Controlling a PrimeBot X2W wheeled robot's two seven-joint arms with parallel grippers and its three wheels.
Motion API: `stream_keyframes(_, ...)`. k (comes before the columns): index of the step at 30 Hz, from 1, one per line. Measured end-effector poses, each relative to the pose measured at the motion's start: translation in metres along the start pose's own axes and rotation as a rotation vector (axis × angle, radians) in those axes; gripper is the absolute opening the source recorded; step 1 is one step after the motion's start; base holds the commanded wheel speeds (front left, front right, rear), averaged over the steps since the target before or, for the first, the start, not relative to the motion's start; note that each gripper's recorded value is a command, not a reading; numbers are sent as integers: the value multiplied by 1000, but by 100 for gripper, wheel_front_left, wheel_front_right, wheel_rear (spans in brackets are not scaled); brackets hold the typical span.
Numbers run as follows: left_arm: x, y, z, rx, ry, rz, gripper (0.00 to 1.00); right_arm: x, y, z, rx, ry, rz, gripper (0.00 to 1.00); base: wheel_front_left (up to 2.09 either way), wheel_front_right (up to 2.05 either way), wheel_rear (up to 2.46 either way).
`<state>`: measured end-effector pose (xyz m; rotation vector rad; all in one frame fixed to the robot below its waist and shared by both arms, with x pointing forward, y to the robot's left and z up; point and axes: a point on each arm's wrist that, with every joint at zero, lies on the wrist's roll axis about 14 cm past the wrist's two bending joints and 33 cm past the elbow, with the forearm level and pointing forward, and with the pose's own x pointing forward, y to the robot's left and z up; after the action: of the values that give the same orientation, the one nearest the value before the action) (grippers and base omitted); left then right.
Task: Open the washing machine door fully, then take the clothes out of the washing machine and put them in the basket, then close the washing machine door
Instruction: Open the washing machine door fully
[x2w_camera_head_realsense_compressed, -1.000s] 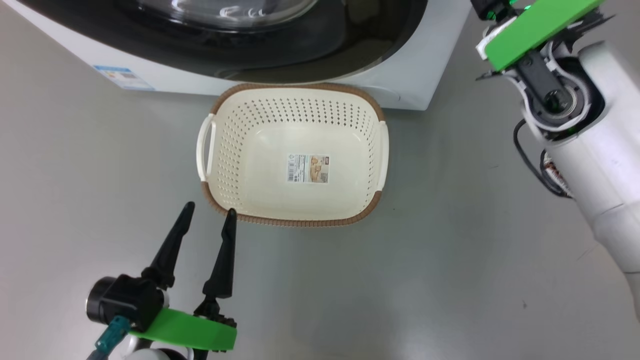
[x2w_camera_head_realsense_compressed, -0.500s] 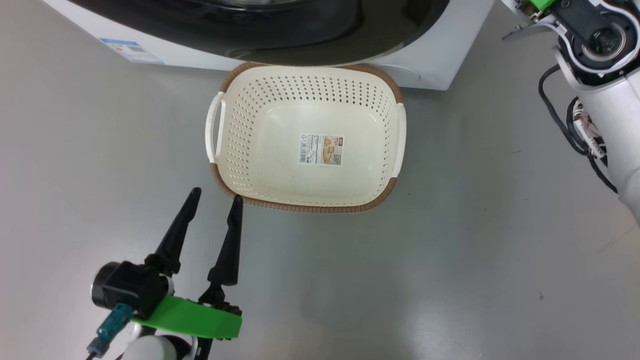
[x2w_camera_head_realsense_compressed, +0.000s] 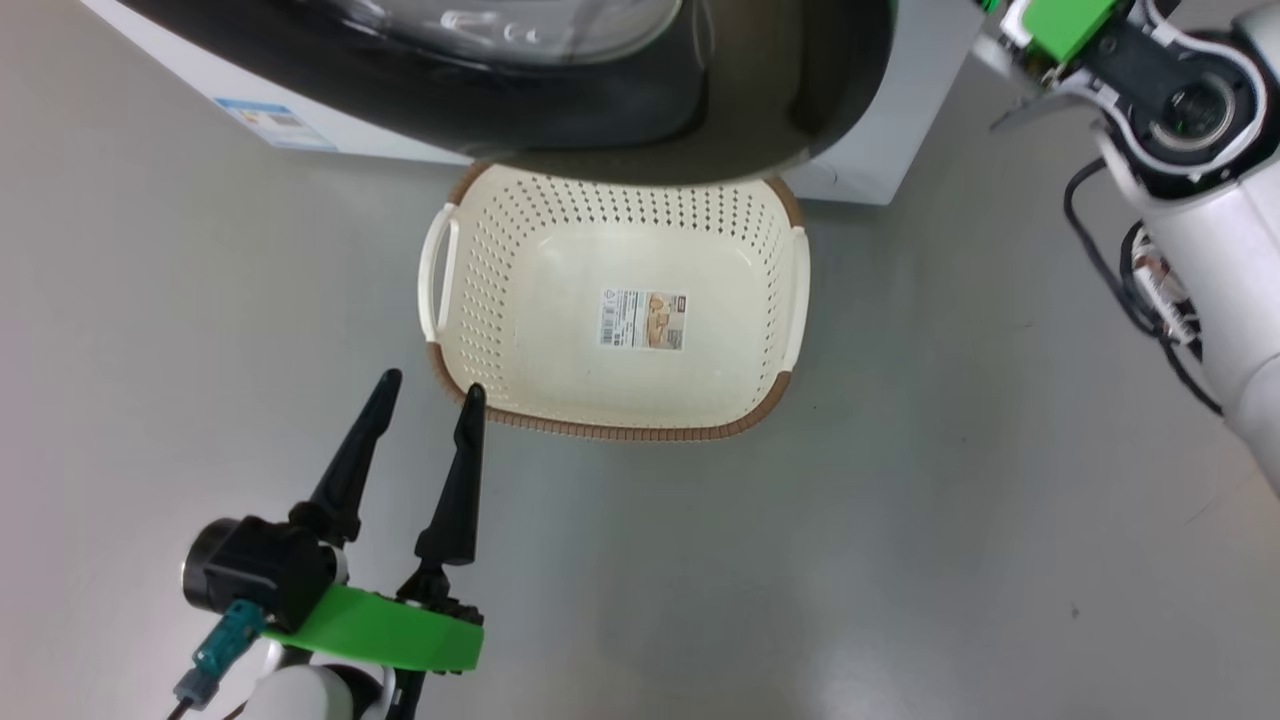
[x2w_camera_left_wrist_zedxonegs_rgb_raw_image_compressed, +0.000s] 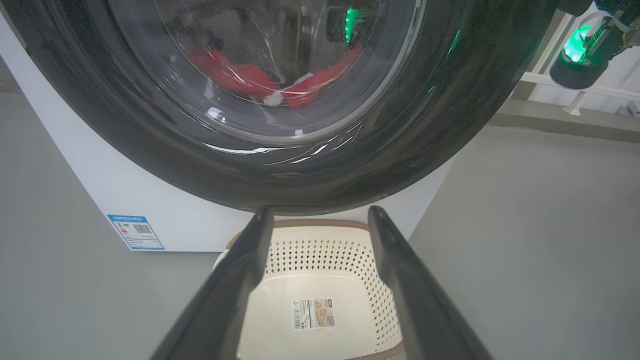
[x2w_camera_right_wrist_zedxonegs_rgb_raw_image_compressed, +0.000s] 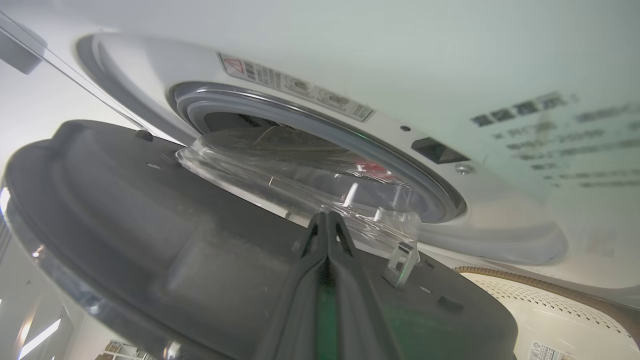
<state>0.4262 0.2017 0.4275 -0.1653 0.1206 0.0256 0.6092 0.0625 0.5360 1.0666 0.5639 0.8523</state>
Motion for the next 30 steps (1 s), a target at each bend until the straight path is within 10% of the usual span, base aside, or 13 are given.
stream_keyframes(30,-56,-1,34,-25,-84,22,100,-37,67,-112,40,234,86,0,0,0,0)
